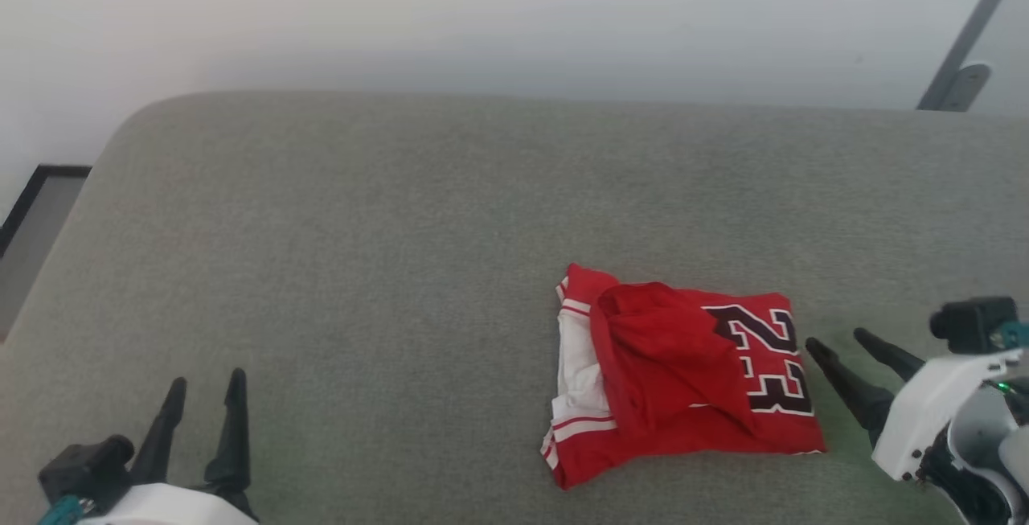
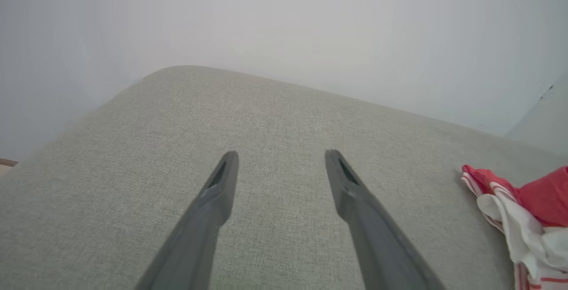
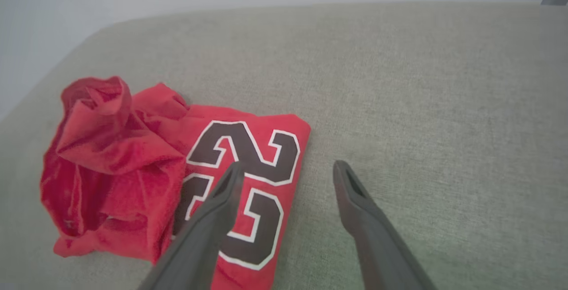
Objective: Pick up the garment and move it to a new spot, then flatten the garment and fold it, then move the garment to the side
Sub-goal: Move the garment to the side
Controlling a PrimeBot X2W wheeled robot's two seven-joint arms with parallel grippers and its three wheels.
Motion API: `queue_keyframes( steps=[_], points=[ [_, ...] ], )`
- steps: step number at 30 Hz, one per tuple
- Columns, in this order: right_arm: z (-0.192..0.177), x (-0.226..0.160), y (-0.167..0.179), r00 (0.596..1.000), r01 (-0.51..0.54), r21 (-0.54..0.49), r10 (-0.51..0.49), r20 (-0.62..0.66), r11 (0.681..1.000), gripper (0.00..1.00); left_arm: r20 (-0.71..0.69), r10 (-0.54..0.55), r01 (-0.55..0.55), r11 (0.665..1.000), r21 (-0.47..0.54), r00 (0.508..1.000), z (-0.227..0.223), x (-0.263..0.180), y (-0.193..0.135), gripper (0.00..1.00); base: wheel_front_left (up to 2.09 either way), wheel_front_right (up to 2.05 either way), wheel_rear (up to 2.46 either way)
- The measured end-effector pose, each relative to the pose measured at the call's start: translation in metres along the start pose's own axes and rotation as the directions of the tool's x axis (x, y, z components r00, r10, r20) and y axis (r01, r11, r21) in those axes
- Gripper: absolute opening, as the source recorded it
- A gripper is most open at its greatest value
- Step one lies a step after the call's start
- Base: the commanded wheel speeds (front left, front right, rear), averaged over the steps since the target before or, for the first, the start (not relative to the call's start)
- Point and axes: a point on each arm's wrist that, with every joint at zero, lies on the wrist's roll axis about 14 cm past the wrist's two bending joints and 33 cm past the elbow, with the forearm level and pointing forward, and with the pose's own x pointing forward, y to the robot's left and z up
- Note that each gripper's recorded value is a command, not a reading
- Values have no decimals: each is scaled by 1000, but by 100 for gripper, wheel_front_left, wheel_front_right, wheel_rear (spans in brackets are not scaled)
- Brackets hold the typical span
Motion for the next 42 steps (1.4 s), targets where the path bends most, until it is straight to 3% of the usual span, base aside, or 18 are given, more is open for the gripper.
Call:
queue_keyframes(
  steps=[7, 14, 19, 23, 24, 35, 42],
  points=[
    [-27, 24, 5, 965, -51, -40, 39, -259, 998, 100, -20, 21, -21, 1000, -5, 1000, -8, 1, 3, 100, 0, 0, 0],
    [-62, 34, 0, 859, -62, -45, 31, -511, 997, 100, -51, 44, -45, 999, -11, 998, -20, 4, 4, 100, 0, 0, 0],
    [-76, 41, 1, 796, -58, -12, 39, -604, 998, 100, -67, 48, -49, 999, -7, 997, -27, 8, 2, 100, 0, 0, 0],
    [-80, 45, 5, 772, -63, 5, 52, -634, 998, 100, -72, 47, -48, 999, -9, 996, -30, 11, 0, 100, 0, 0, 0],
    [-79, 45, 5, 769, -65, 5, 53, -637, 998, 2, -72, 45, -46, 999, -8, 996, -30, 11, 0, 100, 0, 0, 0],
    [-58, 45, 4, 807, -56, 38, 67, -587, 998, 0, -48, -22, 23, 1000, 18, 999, -23, 30, -17, 100, 0, 0, 0],
    [-26, 38, -31, 853, 25, 21, -10, -522, 999, 0, -34, -110, 111, 993, 32, 993, -19, 52, -44, 100, 0, 0, 0]
  ],
)
